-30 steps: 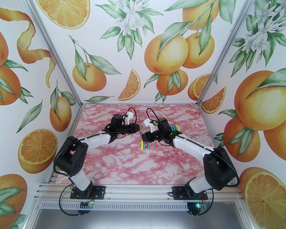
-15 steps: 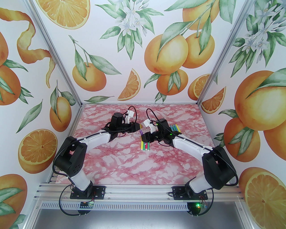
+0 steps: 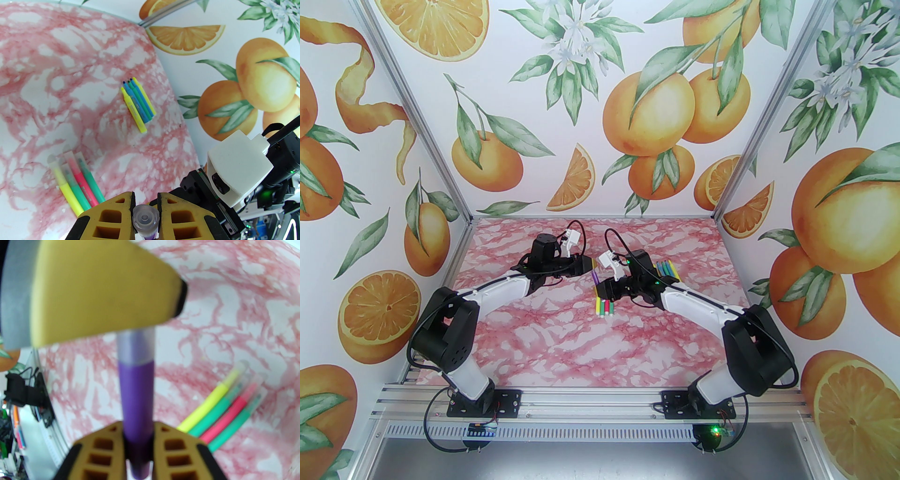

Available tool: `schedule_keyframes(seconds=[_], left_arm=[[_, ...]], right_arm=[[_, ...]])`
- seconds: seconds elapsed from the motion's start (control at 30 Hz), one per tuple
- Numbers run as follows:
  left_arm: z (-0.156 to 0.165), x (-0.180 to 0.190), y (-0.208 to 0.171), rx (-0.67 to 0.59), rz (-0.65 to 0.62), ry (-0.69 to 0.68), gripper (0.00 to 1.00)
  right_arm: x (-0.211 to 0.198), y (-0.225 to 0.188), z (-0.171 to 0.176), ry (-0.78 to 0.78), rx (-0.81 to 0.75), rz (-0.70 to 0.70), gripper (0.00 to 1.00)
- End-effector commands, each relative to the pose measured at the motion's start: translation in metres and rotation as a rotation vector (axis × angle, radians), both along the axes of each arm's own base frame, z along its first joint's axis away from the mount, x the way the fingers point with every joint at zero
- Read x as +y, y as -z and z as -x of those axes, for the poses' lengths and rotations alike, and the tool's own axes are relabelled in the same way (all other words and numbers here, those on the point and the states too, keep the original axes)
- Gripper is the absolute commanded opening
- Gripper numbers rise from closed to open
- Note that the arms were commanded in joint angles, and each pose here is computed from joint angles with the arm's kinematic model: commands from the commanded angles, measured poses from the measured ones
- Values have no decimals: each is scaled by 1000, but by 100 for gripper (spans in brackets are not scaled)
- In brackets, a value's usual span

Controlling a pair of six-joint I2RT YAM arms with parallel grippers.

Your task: Open the pen caps

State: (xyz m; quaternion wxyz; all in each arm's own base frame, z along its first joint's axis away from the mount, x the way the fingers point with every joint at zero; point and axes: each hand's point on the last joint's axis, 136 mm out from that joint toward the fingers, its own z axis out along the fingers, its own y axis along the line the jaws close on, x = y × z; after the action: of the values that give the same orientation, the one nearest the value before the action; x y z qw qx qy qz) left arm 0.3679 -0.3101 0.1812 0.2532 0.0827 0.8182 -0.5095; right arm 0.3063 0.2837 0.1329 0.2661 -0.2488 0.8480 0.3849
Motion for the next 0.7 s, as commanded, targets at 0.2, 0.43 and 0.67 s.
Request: schedule_keyframes(seconds=[0.2,0.43,0.67], left_arm=[[-36,33,-36,-62,36,-167,0],[-54,54,-35,-18,81,-268,0],[-54,59,-28,-18,-24,-239,0]], right_arm=[[-13,19,29,-35,39,28,0],[-19,31,39,-42,57,51,0],[-27,30,28,24,19,94,0]])
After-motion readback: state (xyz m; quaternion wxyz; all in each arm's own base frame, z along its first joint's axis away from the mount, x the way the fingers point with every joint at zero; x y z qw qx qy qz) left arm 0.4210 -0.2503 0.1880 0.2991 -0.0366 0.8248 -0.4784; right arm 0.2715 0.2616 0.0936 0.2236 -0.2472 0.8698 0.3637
